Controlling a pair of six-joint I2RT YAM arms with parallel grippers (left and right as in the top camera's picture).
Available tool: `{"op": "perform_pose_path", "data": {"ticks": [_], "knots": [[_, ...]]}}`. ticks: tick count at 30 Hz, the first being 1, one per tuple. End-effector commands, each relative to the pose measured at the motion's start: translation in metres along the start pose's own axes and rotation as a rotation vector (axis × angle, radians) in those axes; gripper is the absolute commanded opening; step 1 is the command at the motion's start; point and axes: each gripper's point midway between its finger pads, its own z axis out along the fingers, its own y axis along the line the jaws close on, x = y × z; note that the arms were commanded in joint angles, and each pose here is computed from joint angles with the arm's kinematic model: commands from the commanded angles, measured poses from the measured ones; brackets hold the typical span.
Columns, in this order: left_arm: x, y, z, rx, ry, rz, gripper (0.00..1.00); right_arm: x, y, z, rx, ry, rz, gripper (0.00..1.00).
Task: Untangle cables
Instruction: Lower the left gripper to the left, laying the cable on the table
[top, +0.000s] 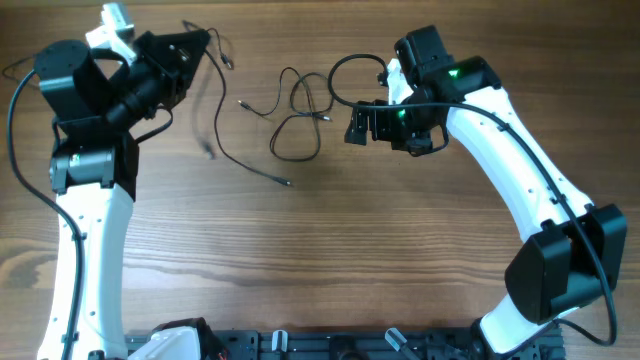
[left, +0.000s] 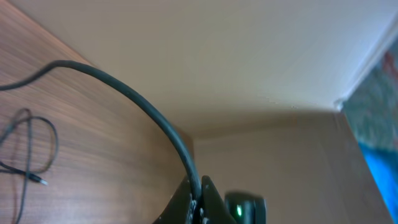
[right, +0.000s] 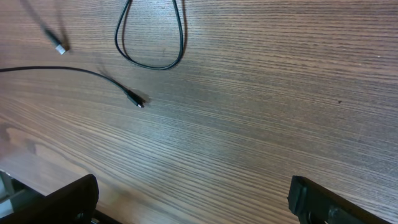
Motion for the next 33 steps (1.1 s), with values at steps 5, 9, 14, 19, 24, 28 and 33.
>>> {"op": "perform_pose_path", "data": {"ticks": [5,9,14,19,24,28,33], "knots": [[0.024,-0.023,0.003,0.075,0.092,0.107,0.04,0.002,0.004,-0.002,-0.012,-0.003,-0.021,1.0],[0.026,-0.024,0.005,0.077,0.095,0.139,0.04,0.002,0.004,-0.002,-0.012,-0.003,-0.02,1.0],[0.012,0.0,-0.002,-0.009,0.047,0.134,0.04,0.004,0.003,-0.001,-0.009,0.003,-0.02,1.0],[-0.008,0.033,-0.018,-0.097,0.005,0.085,0.04,0.005,0.004,0.001,-0.009,0.006,-0.022,1.0],[-0.038,0.067,-0.037,-0.173,-0.059,0.106,0.04,0.004,0.004,0.001,-0.01,0.005,-0.024,1.0],[-0.065,0.113,-0.051,-0.272,-0.125,0.053,0.04,0.005,0.004,0.001,-0.01,0.005,-0.023,1.0],[-0.091,0.172,-0.07,-0.393,-0.186,0.003,0.04,0.006,0.004,0.001,-0.008,0.012,-0.022,1.0]]}}
